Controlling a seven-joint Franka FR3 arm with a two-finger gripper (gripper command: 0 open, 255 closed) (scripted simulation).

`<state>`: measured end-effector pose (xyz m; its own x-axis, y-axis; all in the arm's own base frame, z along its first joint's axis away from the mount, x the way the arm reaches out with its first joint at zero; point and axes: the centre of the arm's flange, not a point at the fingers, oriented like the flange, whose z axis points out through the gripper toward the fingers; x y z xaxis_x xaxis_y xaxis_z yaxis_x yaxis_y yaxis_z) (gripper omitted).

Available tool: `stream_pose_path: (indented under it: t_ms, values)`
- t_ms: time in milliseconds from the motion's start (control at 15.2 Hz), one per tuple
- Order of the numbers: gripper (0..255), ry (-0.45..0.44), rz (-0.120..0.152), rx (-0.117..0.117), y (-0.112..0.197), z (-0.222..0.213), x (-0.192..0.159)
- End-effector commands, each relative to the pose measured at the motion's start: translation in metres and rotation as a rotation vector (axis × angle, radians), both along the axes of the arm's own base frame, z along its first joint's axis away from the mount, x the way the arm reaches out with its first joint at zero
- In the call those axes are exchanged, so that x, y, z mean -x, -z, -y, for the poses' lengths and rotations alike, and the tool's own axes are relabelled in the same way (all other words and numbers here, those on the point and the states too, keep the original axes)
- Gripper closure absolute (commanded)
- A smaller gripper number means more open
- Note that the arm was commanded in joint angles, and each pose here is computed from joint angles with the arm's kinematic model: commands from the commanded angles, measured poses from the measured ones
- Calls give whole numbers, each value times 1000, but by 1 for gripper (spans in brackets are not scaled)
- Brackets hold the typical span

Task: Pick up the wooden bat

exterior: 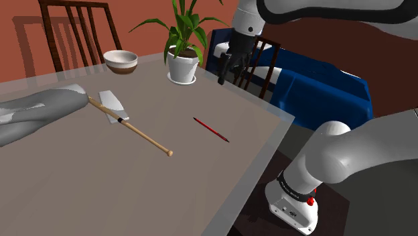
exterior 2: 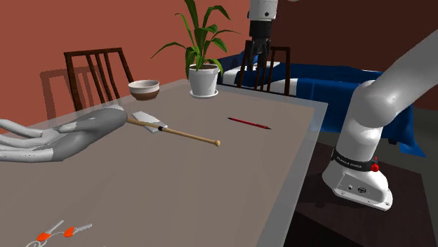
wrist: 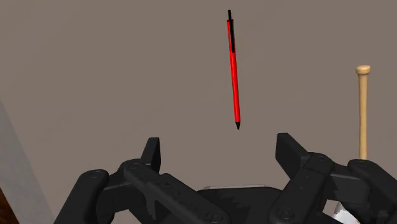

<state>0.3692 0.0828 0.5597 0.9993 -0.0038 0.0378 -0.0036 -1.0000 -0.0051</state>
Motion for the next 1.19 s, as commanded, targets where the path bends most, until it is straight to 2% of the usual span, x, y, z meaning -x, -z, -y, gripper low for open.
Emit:
stream_pose_path:
  t_ms: [0,1122]
  values:
    - [0,-17,-1,-8,12,-18,-12]
    - [0,-156,-23,-66,112,-188,-106]
